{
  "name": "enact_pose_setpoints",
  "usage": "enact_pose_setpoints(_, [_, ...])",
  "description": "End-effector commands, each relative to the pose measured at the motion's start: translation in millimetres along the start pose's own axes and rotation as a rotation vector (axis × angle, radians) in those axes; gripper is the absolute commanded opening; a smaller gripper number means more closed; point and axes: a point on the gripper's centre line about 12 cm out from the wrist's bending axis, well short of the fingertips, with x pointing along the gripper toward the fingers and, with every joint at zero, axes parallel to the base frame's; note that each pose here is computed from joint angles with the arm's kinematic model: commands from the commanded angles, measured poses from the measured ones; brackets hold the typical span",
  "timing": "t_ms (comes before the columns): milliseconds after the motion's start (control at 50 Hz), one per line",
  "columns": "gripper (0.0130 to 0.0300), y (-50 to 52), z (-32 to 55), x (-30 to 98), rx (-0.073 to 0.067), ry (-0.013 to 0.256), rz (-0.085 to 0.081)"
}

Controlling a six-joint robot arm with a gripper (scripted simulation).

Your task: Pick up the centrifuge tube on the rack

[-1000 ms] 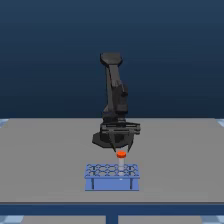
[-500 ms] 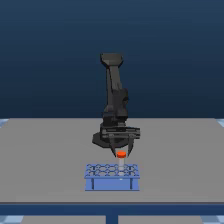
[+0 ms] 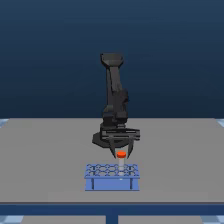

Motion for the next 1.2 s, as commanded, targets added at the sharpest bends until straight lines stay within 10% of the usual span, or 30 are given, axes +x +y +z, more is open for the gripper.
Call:
enact_pose_setpoints(20, [0.0300,-0.2,0.4,0.0,0.003,-0.003,-0.001])
enact_pose_setpoints(40, [0.0130,-0.2,0.4,0.0,0.003,-0.003,-0.001])
enact_pose_setpoints(1200, [0.0130,-0.3,16.9,-9.6,0.002,-0.003,-0.002])
